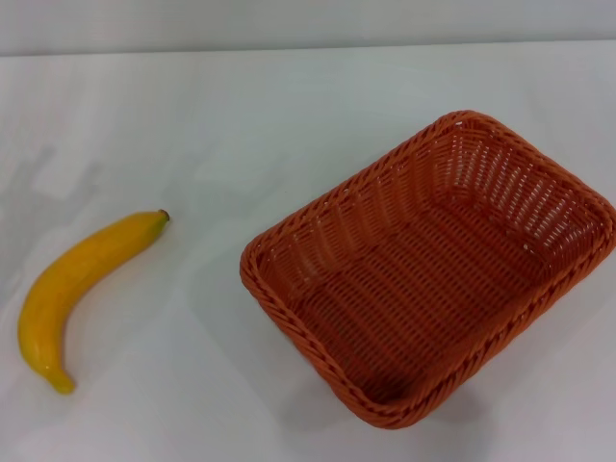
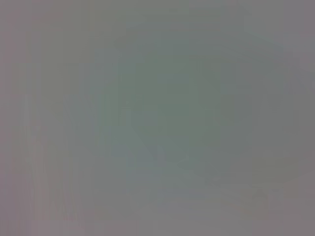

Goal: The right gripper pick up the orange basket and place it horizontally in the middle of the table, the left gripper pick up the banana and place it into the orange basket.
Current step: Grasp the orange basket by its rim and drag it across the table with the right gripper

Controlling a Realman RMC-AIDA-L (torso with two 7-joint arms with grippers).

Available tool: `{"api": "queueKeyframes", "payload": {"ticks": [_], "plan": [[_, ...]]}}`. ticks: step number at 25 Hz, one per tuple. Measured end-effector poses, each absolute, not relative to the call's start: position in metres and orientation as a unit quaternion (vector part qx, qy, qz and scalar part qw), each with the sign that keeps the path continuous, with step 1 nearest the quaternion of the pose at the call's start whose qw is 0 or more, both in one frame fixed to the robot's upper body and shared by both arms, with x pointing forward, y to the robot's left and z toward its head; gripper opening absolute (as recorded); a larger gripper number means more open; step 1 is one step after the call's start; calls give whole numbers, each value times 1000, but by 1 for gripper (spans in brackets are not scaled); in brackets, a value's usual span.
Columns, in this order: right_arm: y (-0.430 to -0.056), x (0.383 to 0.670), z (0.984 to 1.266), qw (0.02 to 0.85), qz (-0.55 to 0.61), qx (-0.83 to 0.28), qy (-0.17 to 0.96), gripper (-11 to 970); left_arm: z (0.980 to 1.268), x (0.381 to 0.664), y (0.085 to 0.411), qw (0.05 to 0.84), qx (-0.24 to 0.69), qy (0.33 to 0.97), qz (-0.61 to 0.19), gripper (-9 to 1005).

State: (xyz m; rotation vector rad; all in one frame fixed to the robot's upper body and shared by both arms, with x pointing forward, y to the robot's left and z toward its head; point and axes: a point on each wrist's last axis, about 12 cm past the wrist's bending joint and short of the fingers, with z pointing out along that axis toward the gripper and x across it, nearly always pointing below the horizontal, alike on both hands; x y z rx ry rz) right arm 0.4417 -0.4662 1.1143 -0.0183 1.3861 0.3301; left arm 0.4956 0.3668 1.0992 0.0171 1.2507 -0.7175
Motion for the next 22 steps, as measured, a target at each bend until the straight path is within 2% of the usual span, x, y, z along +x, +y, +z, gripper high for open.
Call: {"api": "queueKeyframes", "payload": {"ticks": [15, 18, 22], "plan": [[-467, 447, 1119, 757, 151, -15, 635, 830, 1100, 498, 366, 751, 10, 572, -329, 875], [-468, 453, 1129, 746, 159, -38, 645, 827, 1100, 498, 365, 750, 11, 573, -331, 875], [-470, 471, 1161, 708, 169, -96, 679, 823, 1099, 496, 365, 749, 10, 574, -331, 874]]}}
